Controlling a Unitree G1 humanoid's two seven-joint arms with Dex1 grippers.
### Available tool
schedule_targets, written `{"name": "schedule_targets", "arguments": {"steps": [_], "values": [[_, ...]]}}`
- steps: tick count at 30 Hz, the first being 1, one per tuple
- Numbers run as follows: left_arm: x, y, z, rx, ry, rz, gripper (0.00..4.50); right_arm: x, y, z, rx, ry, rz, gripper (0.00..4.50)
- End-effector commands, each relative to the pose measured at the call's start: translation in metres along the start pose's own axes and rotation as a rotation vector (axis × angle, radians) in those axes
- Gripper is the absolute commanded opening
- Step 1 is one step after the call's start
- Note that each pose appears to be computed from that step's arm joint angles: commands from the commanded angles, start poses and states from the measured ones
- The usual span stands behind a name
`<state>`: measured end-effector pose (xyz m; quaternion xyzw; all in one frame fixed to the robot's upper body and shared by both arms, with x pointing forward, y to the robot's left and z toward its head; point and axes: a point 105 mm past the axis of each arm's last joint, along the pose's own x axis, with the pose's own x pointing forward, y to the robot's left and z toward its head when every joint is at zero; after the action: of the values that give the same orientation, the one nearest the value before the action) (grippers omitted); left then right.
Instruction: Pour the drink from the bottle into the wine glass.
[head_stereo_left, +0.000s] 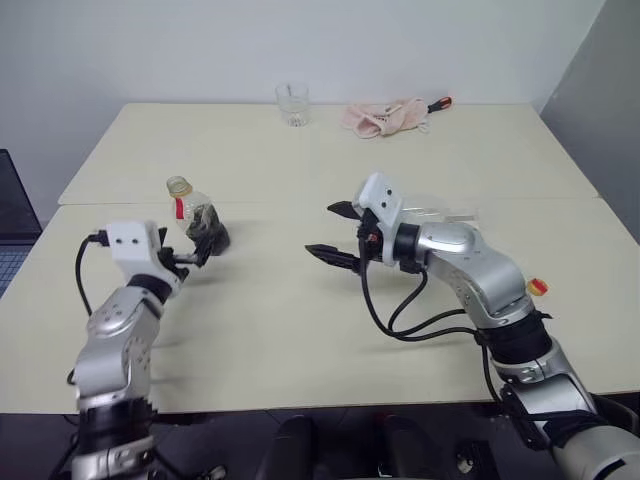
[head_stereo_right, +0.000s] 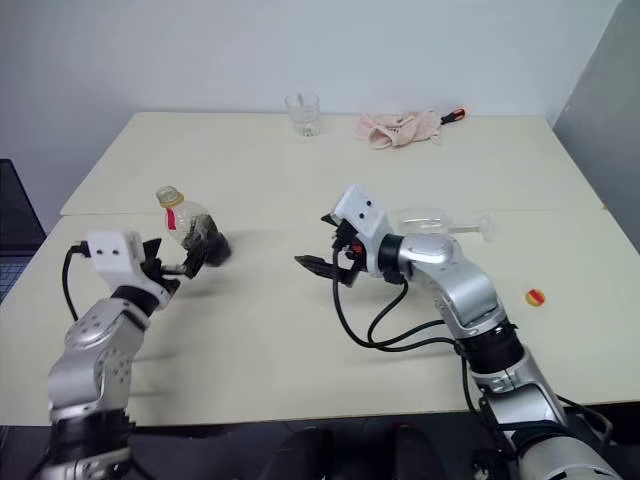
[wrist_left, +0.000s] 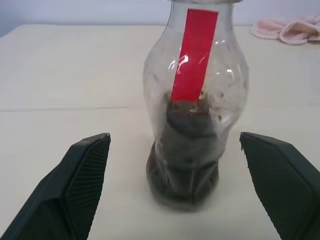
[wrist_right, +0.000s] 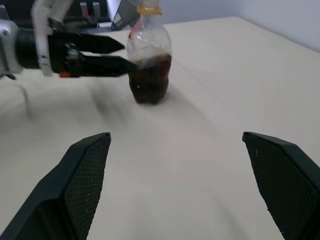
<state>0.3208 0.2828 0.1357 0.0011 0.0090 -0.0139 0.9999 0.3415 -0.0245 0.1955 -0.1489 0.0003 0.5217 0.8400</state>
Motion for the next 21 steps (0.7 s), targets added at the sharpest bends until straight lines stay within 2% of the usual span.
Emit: {"name": "schedule_targets", "arguments": {"steps": [1, 5, 7, 9, 11, 15, 17, 21], "values": [[-0.021, 0.000, 0.016, 0.024, -0.034, -0.032, 4.45, -0.024, -0.024, 0.009, -0.088, 0.010, -0.028, 4.50], [-0.055, -0.025, 0.004, -0.073, -0.008, -0.256, 4.45, -0.073, -0.067, -0.017, -0.202, 0.235, -0.055, 4.50], [-0.069, -0.069, -0.007, -0.044, 0.097, -0.522, 4.45, -0.094, -0.091, -0.029, -0.259, 0.376, -0.054, 4.50], [-0.076, -0.096, -0.014, -0.003, 0.166, -0.669, 4.45, -0.108, -0.108, -0.035, -0.322, 0.492, -0.043, 4.50], [-0.068, -0.113, -0.014, 0.106, 0.183, -0.738, 4.45, -0.112, -0.126, -0.033, -0.359, 0.560, -0.058, 4.50], [-0.040, -0.149, 0.001, 0.282, 0.121, -0.856, 4.45, -0.115, -0.157, -0.034, -0.442, 0.748, -0.100, 4.50], [-0.032, -0.160, 0.008, 0.324, 0.089, -0.885, 4.45, -0.113, -0.160, -0.036, -0.470, 0.797, -0.091, 4.50], [-0.022, -0.172, 0.018, 0.357, 0.030, -0.901, 4.45, -0.103, -0.158, -0.043, -0.455, 0.815, -0.056, 4.50]]}}
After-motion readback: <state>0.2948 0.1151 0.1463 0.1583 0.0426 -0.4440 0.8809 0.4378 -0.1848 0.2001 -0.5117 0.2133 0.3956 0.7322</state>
